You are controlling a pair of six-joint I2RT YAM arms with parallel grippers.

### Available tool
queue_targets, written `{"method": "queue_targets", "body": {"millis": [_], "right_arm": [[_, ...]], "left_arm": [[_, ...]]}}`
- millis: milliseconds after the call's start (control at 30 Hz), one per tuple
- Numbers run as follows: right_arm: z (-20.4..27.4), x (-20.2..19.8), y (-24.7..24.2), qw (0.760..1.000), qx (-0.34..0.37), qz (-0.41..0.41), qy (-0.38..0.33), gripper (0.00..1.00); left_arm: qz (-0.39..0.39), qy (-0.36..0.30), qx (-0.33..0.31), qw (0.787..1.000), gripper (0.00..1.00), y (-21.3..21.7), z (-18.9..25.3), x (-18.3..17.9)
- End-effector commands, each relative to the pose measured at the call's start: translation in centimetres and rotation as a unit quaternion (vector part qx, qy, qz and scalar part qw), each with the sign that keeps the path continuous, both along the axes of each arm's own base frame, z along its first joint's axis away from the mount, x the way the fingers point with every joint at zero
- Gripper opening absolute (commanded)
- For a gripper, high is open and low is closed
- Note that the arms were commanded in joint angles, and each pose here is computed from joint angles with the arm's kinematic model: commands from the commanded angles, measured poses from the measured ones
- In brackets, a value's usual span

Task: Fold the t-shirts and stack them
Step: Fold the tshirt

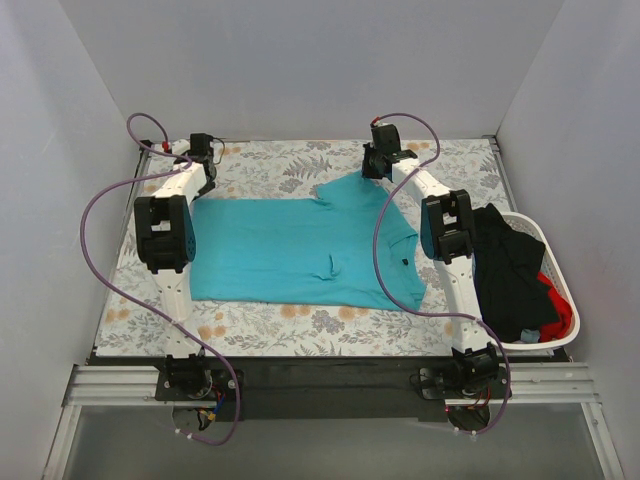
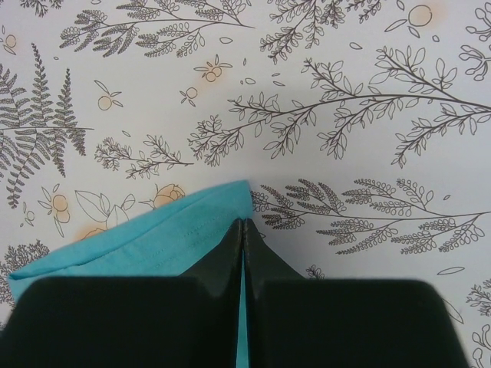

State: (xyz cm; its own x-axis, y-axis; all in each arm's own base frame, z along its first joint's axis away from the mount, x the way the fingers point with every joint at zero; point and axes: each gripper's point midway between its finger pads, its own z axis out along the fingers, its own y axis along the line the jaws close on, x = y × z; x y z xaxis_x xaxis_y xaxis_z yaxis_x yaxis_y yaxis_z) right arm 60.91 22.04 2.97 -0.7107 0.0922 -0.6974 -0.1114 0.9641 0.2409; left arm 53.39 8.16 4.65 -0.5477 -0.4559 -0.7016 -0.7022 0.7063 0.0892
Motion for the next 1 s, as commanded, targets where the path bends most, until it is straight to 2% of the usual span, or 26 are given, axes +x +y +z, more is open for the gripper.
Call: {"method": "queue_targets", "body": {"millis": [0, 200, 300, 467, 500, 533, 800, 967], "right_arm": [[-1.5, -0.9, 0.4, 1.0, -0.004, 0.006, 0.028, 0.01], [-1.1, -0.9, 0.3, 1.0, -0.003, 0.009, 0.025, 0.01], [-0.7, -0.9, 0.4, 1.0, -0.002, 0.011, 0.02, 0.01], [0.9, -0.6, 0.5, 1.0, 0.001, 0.021, 0.003, 0.01], [1.8, -0.5, 0.7, 1.0, 0.005, 0.025, -0.005, 0.01], [2.4, -0.5, 0.8, 1.0, 0.007, 0.028, -0.011, 0.01], [11.8, 0.6, 1.4, 0.992, 0.045, 0.058, -0.107, 0.01], [15.4, 0.1, 0.6, 0.988, 0.049, 0.058, -0.137, 0.01]], "left_arm": [[0.01, -0.005, 0.017, 1.0, 0.37, 0.7, 0.3, 0.6], [0.007, 0.002, 0.009, 1.0, 0.34, 0.5, -0.8, 0.8], [0.008, 0.007, 0.005, 1.0, 0.29, 0.4, -1.3, 0.6], [0.012, 0.004, 0.001, 1.0, 0.09, 0.2, -1.2, 0.5], [0.013, 0.002, 0.0, 1.0, 0.02, 0.3, -1.0, 0.6], [0.015, 0.0, 0.001, 1.0, 0.0, 0.3, -0.8, 0.6], [0.011, -0.03, -0.002, 0.999, 0.0, 0.2, 1.2, 1.4], [0.005, -0.058, -0.007, 0.998, 0.0, 0.0, 3.1, 1.9]]}}
